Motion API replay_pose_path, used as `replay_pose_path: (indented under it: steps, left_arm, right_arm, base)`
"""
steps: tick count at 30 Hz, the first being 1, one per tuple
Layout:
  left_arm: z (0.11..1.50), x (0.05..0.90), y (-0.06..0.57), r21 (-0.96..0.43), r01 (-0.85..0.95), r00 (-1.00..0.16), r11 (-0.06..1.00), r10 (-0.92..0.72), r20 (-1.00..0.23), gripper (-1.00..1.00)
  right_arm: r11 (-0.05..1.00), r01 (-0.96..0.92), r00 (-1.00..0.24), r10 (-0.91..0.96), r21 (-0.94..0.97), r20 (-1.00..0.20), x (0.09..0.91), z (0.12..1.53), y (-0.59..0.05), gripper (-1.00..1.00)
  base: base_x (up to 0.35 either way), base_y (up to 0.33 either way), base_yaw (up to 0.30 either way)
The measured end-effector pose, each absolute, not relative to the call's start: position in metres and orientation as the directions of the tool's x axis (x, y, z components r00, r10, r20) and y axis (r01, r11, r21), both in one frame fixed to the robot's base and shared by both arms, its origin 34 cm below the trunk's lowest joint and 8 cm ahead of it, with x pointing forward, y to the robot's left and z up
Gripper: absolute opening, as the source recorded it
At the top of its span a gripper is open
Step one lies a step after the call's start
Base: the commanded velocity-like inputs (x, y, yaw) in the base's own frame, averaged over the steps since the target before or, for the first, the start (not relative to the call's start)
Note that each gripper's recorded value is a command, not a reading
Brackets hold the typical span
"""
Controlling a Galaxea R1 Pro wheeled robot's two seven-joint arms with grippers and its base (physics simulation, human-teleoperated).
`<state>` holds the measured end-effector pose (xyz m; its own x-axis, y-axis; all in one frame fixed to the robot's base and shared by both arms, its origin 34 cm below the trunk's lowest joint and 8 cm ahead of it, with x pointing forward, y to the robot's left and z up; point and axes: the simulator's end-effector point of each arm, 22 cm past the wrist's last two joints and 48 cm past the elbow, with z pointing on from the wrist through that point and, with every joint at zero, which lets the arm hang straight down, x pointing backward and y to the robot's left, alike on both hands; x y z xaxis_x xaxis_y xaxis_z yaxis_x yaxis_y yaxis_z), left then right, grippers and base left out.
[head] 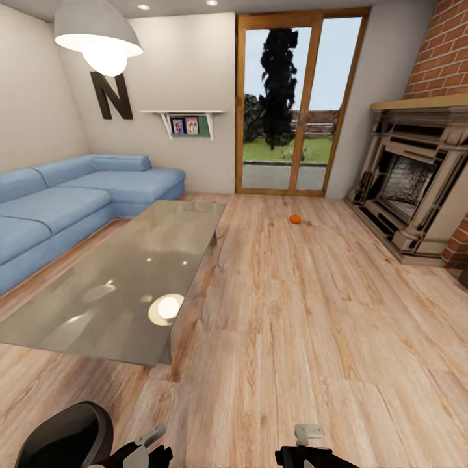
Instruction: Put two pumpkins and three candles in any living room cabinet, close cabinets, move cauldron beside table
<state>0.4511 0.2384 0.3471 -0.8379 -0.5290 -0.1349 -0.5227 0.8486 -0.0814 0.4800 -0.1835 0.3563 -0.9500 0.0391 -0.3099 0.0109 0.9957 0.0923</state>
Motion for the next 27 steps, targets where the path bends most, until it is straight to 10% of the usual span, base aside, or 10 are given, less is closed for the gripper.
replay_pose_path:
  steps: [27]
  left_arm:
    - [0.3423,0.4462,0.2469,-0.066,-0.527,-0.838,0.847,-0.531,-0.128,1.00]
  right_arm:
    - [0.996,0.011,-0.954,0.038,0.091,-0.298,0.4754,0.3512,-0.1846,1.00]
  base:
    - [0.000,0.000,-0.059]
